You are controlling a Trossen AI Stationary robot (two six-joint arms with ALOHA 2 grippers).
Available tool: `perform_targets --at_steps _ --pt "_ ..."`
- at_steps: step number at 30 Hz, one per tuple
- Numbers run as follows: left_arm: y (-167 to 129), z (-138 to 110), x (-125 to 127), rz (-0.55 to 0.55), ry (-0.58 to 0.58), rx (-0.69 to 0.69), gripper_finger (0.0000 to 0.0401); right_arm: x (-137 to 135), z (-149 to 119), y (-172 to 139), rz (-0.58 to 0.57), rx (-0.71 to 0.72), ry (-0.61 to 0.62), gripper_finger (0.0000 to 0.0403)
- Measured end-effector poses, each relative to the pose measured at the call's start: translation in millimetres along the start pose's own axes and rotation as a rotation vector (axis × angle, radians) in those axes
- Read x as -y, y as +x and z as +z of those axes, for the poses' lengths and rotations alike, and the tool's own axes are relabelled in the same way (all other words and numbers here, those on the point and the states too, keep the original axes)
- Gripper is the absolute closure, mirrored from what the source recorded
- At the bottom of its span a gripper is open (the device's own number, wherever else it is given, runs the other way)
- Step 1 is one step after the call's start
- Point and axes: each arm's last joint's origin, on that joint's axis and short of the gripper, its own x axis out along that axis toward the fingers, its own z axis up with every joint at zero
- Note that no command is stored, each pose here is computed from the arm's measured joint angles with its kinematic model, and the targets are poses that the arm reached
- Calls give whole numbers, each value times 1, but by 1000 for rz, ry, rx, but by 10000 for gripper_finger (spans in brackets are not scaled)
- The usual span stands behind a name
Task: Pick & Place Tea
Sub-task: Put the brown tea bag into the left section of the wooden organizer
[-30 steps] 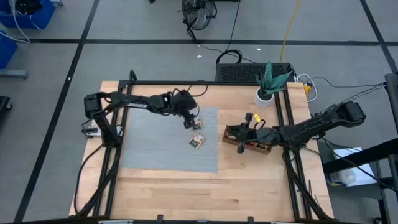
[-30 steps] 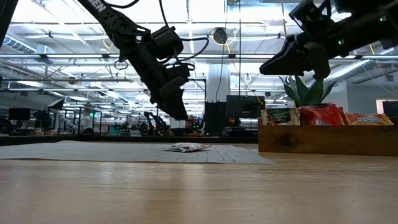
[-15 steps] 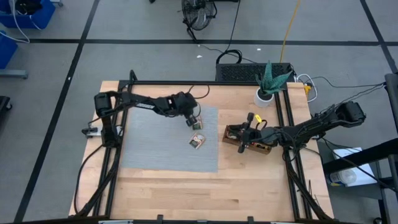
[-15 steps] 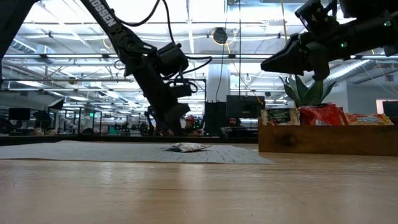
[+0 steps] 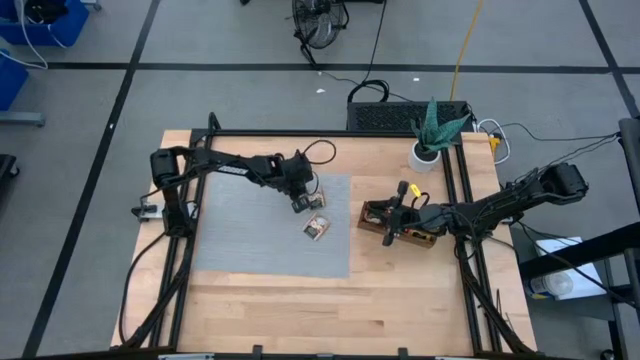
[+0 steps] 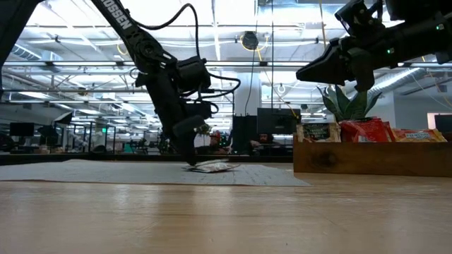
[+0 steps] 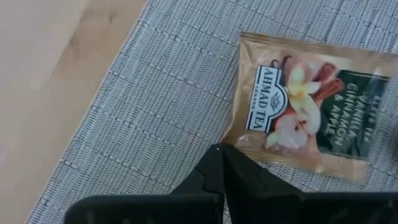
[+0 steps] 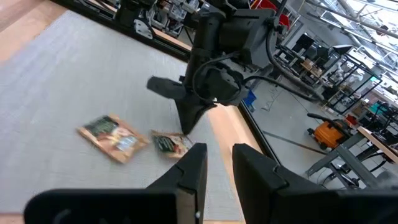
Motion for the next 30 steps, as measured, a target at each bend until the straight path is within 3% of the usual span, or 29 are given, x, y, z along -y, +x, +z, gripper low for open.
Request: perform_targets --at_steps 4,7,9,15,17,20,23,25,30 --pt "-2 -6 10 -151 9 -70 386 0 0 0 0 0 0 339" --pt "-3 -9 23 -292 133 -75 383 0 0 0 0 0 0 339" --pt "-7 -8 29 -292 190 -50 389 0 0 0 0 0 0 339" --pt "-33 7 29 -38 217 119 387 0 0 0 1 -1 -1 339" --pt "-41 10 29 -17 222 157 383 0 0 0 1 -2 -1 339" --pt "-52 9 37 -124 256 163 388 0 0 0 2 -3 -2 339" --pt "-55 9 50 -305 215 166 397 0 0 0 2 -4 -3 339" --pt "-56 7 60 -368 194 155 392 0 -1 0 3 -6 -4 339" --pt "-58 -3 98 -312 178 138 318 0 -1 0 4 -9 -22 339"
